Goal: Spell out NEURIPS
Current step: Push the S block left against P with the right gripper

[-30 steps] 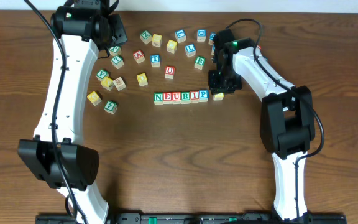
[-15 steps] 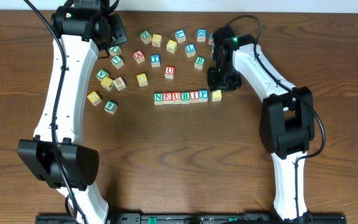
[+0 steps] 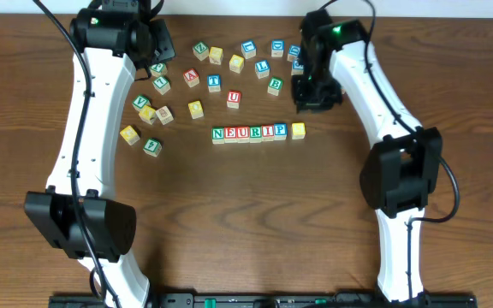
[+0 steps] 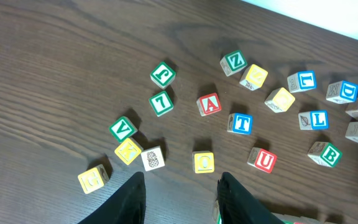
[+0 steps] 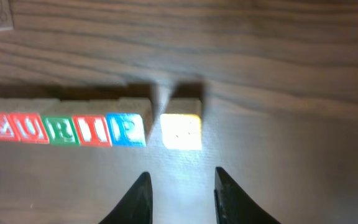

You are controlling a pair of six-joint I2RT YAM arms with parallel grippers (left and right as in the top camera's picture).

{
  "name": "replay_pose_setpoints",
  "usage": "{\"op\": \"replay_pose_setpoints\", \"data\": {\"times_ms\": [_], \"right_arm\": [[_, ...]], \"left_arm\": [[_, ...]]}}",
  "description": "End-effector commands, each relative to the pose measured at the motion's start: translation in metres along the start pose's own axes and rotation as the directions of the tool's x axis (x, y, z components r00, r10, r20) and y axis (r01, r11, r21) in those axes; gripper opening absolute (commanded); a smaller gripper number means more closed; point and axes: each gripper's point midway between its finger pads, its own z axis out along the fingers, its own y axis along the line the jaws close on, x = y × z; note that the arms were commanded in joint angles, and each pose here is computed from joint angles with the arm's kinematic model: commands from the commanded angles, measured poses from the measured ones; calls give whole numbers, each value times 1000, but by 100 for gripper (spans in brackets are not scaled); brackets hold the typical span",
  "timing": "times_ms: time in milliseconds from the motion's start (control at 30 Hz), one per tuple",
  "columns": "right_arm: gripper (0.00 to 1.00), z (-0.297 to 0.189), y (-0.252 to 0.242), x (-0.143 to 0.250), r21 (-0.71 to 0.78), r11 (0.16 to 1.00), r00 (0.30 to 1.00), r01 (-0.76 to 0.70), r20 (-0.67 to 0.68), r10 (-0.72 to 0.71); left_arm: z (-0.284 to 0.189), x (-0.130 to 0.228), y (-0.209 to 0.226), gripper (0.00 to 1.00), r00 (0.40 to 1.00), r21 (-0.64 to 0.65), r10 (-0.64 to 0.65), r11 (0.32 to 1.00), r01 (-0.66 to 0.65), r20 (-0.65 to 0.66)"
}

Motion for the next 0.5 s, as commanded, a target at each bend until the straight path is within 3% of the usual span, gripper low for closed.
{"op": "replay_pose_setpoints", "data": {"times_ms": [0, 467], "right_arm": [[29, -8, -18, -1, 19, 1000, 1000, -6, -8, 7], [27, 50, -27, 15, 69, 998, 997, 4, -72, 1]], "left_arm": [[2, 0, 1, 38, 1000, -8, 9, 1000, -9, -2], [2, 0, 1, 38, 1000, -8, 9, 1000, -9, -2]]}}
